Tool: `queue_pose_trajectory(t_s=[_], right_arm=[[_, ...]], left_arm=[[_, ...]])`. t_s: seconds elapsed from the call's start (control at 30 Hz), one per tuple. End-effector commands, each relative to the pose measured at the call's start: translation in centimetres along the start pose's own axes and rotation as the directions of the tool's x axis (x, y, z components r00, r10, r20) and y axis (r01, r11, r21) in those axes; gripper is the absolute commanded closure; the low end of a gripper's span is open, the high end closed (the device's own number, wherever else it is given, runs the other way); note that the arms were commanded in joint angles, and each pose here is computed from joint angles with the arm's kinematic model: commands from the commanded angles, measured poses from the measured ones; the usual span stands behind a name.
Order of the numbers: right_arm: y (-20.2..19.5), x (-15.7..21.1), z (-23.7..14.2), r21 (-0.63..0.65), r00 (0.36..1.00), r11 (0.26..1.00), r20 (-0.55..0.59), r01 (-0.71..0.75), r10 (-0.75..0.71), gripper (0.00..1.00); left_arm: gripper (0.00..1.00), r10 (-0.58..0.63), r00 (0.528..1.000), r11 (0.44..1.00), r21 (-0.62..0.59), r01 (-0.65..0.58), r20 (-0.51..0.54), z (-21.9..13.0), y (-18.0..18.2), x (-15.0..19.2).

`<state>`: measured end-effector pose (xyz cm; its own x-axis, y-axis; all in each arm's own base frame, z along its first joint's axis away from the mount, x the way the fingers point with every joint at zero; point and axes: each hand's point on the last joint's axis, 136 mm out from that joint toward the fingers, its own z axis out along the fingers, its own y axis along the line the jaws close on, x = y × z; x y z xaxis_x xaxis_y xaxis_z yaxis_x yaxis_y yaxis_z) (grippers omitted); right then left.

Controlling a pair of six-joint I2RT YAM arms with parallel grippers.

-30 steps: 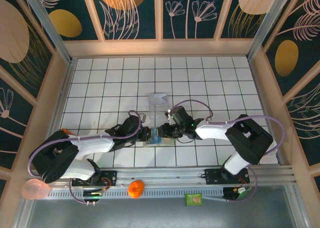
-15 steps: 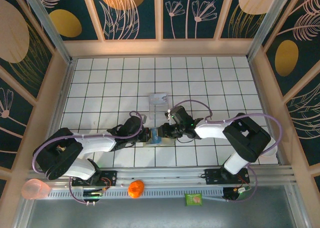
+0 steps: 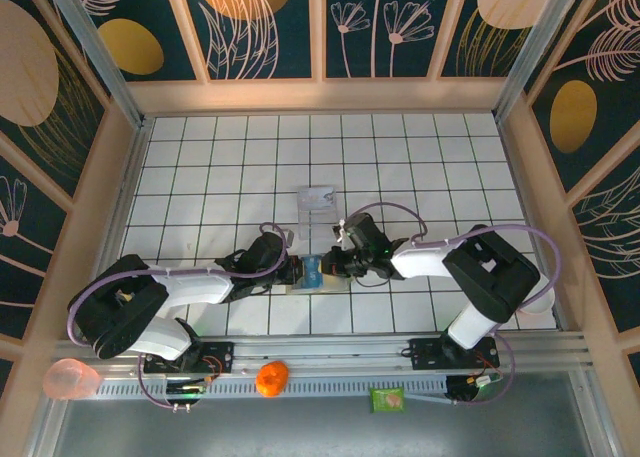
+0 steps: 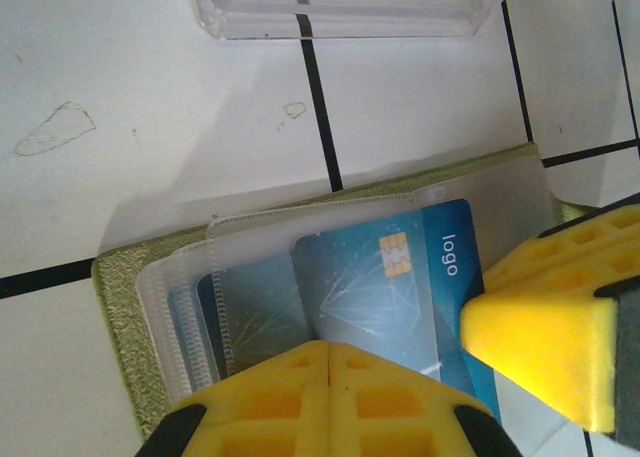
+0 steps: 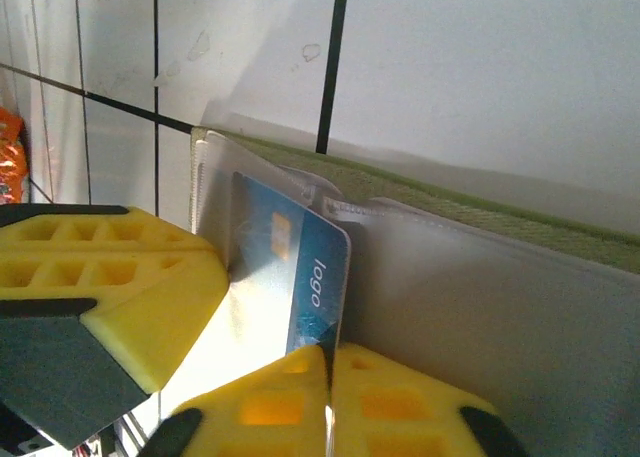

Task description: Take the credit cards out of the card holder

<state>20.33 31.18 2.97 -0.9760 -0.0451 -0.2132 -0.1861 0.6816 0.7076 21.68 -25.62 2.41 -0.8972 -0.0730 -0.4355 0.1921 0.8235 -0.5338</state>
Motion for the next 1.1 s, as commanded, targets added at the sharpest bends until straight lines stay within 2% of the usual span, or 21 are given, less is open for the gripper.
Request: queue_pose_trajectory(t_s=[0.0, 0.1, 0.23, 0.5, 0.8, 0.93, 1.0, 1.07], right_arm=[[-1.4, 0.3, -1.0, 0.026, 1.0, 0.999, 0.022, -0.019, 0.019, 1.0], [-1.9, 0.3, -2.2, 0.037, 0.999, 0.999, 0.041, 0.003, -0.005, 1.0], [-1.4, -0.4, -4.2, 0.058, 0.989, 0.991, 0.077, 0.122, -0.126, 1.0], [2.8, -4.1, -8.4, 0.15, 0.898, 0.906, 0.143, 0.397, -0.417, 1.0], [6.6, -10.0, -11.1, 0.321, 0.739, 0.736, 0.138, 0.596, -0.659, 1.0], [7.0, -12.4, -11.1, 0.358, 0.666, 0.639, 0.06, 0.681, -0.743, 1.0], [6.9, -13.1, -10.8, 0.344, 0.638, 0.6, 0.002, 0.723, -0.77, 1.0], [7.0, -13.3, -10.2, 0.314, 0.599, 0.552, -0.07, 0.772, -0.798, 1.0]], left_arm=[[1.0, 0.006, 0.999, 0.998, -0.061, -0.009, -0.037, 0.2, 1.8, 1.2], [1.0, 0.012, 0.999, 0.999, -0.048, -0.013, -0.033, 0.2, 1.6, 0.9], [1.0, 0.033, 0.999, 0.999, -0.02, -0.033, -0.018, 0.0, 0.7, 0.0], [0.99, 0.054, 0.998, 0.996, 0.064, -0.056, 0.024, -1.2, -1.9, -2.2], [0.49, 0.041, 0.996, 0.989, 0.138, -0.051, 0.075, -4.0, -3.6, -3.4], [0.25, 0.021, 0.995, 0.992, 0.123, -0.033, 0.095, -5.0, -2.6, -3.4], [0.08, 0.011, 0.995, 0.994, 0.107, -0.022, 0.102, -5.3, -1.9, -3.2], [0.02, -0.003, 0.994, 0.995, 0.098, -0.007, 0.107, -5.6, -1.3, -3.1]])
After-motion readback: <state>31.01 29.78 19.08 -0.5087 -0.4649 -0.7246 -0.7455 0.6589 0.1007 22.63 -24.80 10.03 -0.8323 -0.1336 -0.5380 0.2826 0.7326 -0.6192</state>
